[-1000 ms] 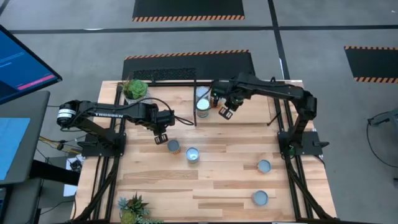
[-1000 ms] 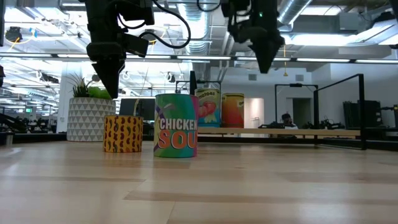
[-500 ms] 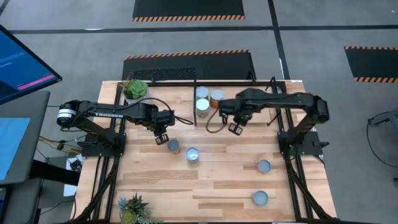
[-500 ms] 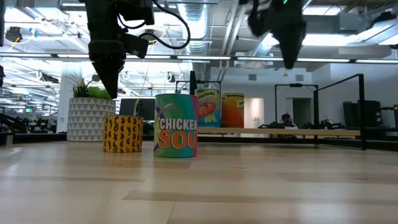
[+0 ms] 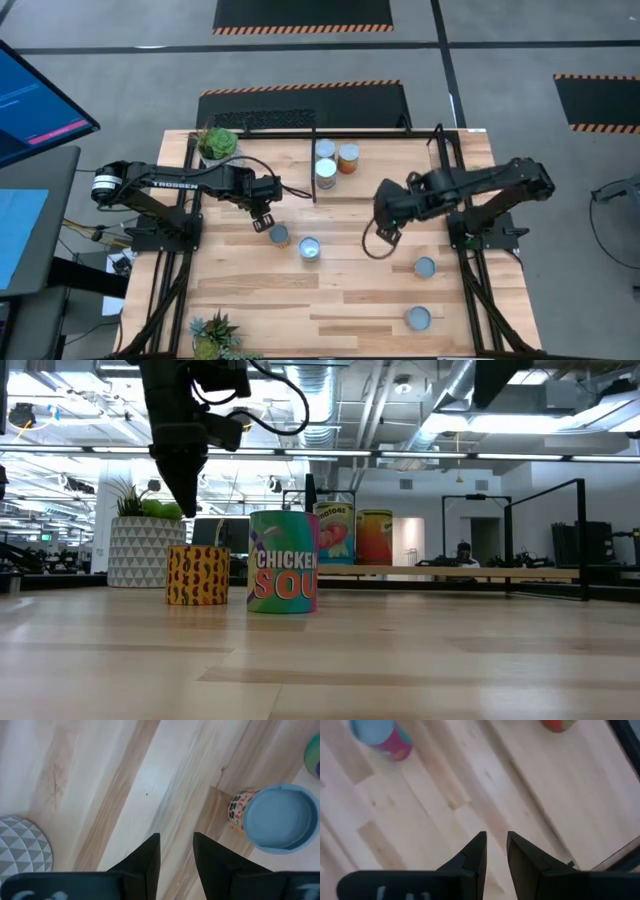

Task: Pick and place cans onto a shelf
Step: Put the canned green beans on the shelf

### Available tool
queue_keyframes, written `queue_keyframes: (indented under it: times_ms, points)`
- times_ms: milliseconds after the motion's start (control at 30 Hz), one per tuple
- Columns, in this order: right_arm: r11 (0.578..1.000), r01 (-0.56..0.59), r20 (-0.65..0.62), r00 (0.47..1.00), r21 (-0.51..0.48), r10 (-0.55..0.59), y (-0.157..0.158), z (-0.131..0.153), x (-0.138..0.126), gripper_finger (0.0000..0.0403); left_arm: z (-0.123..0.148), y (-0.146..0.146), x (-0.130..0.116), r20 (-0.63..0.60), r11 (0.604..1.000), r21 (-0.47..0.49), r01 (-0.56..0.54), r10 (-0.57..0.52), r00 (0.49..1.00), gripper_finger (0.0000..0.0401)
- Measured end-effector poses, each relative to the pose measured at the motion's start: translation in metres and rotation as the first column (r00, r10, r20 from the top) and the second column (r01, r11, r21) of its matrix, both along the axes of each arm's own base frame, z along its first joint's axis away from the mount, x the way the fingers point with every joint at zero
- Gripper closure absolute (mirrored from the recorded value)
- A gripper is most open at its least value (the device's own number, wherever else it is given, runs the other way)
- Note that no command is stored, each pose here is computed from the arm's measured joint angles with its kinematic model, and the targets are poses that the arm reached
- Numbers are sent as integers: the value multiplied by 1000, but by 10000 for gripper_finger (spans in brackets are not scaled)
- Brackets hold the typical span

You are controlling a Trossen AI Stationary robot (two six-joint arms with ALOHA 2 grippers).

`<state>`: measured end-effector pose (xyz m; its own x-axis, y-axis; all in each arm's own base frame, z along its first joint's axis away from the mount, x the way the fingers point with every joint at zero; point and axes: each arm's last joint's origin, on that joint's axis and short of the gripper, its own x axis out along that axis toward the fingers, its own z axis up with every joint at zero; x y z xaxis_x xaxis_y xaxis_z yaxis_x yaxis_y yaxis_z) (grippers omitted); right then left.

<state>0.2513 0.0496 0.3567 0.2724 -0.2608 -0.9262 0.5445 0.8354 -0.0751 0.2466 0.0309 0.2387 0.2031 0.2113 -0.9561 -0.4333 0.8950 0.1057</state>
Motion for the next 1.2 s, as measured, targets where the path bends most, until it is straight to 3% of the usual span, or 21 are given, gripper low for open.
queue_keyframes:
  times_ms: [367,567,767,1067,1200]
  points:
    - [998,28,64,997,54,-32,37,-2,-5,305,0,0,1,4,1000,8,6,-6,1000,296]
    - [993,26,155,988,-113,-8,36,2,-1,305,0,0,1,4,1000,10,8,-8,1000,296]
    - [952,15,204,978,-306,50,13,7,14,305,0,0,1,7,1000,12,8,-9,1000,296]
    - [952,-121,107,982,-282,157,-47,0,43,305,2,2,5,51,999,54,1,-4,999,296]
    - [953,-230,99,962,-198,253,-71,-15,67,305,2,2,5,46,998,64,-2,-1,999,296]
